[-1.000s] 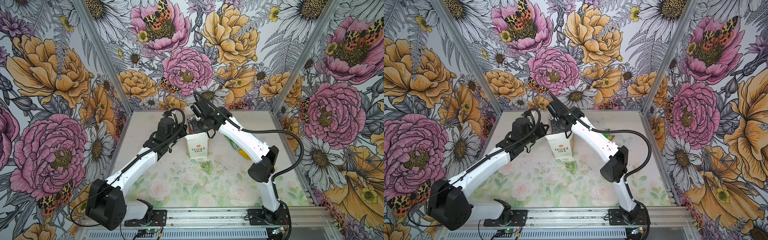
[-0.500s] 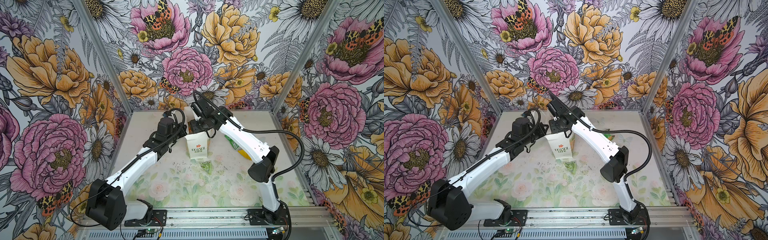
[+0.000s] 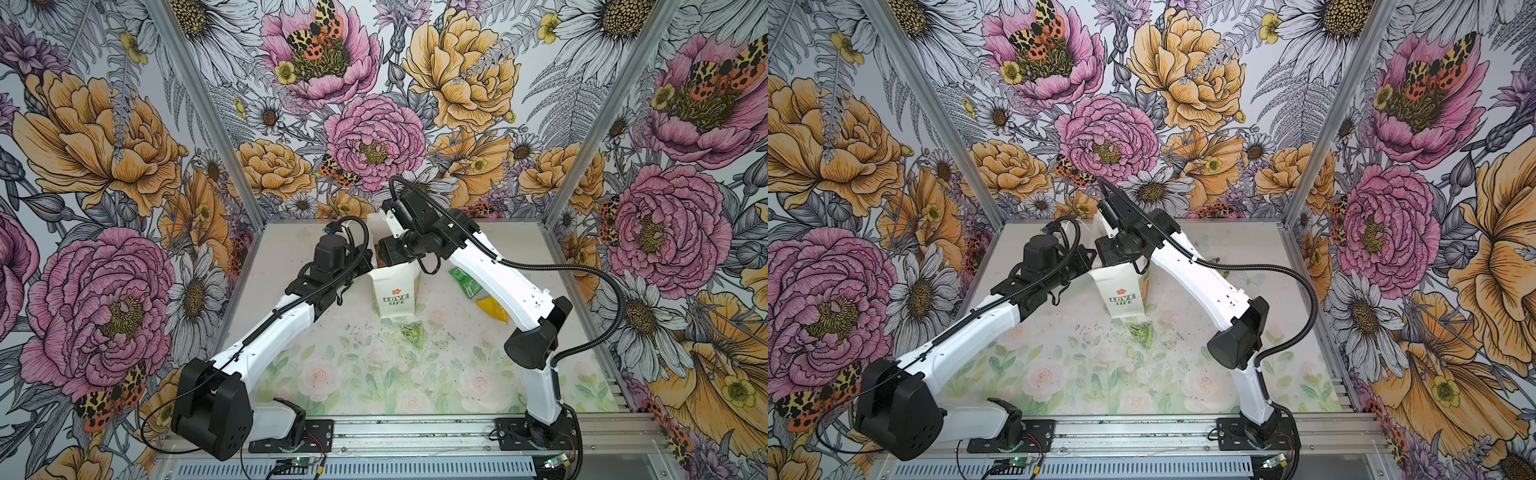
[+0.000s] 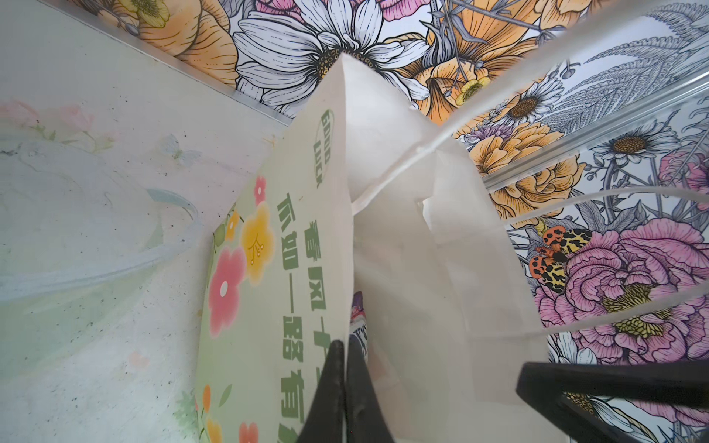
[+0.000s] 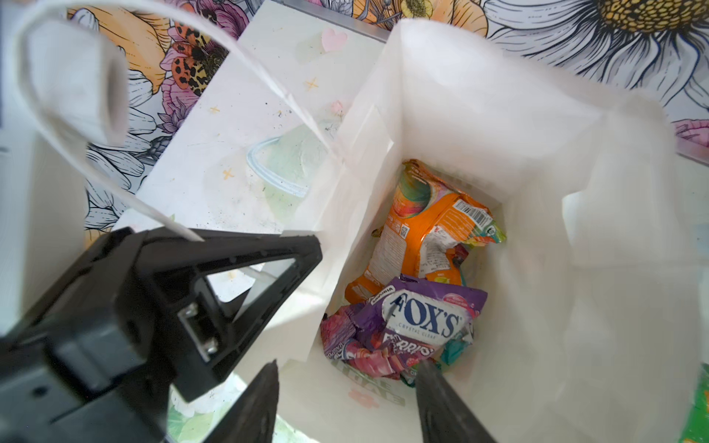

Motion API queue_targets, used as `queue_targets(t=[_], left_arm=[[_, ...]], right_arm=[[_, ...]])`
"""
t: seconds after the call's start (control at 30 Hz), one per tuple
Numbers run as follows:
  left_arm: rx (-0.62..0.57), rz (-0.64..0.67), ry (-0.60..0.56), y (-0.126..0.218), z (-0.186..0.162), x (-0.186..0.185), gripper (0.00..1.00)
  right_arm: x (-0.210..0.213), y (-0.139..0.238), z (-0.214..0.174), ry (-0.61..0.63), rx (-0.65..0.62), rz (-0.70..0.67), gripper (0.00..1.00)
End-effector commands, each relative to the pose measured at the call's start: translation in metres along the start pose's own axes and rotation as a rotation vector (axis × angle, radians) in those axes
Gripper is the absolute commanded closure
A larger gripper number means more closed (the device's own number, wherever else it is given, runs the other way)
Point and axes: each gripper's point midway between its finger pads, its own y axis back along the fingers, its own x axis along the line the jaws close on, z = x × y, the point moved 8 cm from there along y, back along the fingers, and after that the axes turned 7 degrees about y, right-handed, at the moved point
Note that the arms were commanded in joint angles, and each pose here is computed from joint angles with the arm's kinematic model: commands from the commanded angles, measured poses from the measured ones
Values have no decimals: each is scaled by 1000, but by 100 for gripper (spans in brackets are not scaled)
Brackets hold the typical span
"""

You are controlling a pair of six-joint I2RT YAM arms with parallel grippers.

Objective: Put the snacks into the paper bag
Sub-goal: 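Open the right gripper to release the FOX'S bag inside, then withdraw the right gripper from the bag toward the small green packet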

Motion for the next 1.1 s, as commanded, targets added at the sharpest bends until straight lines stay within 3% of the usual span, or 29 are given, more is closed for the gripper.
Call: queue_targets(t=[0.0, 0.27, 0.53, 1.07], left_arm=[[-38, -32, -11, 5, 10, -7, 100], [-38, -32, -10, 5, 10, -6, 100], [-43, -32, -7, 7, 11, -5, 100], [-31, -34, -2, 4, 9, -4, 100]], right_arm=[[5, 40, 8, 40, -94, 34, 40], [-1, 72, -8, 63, -108, -15, 37], [-15, 95, -49, 83, -61, -101, 31], [-34, 102, -128, 49, 44, -195, 16]])
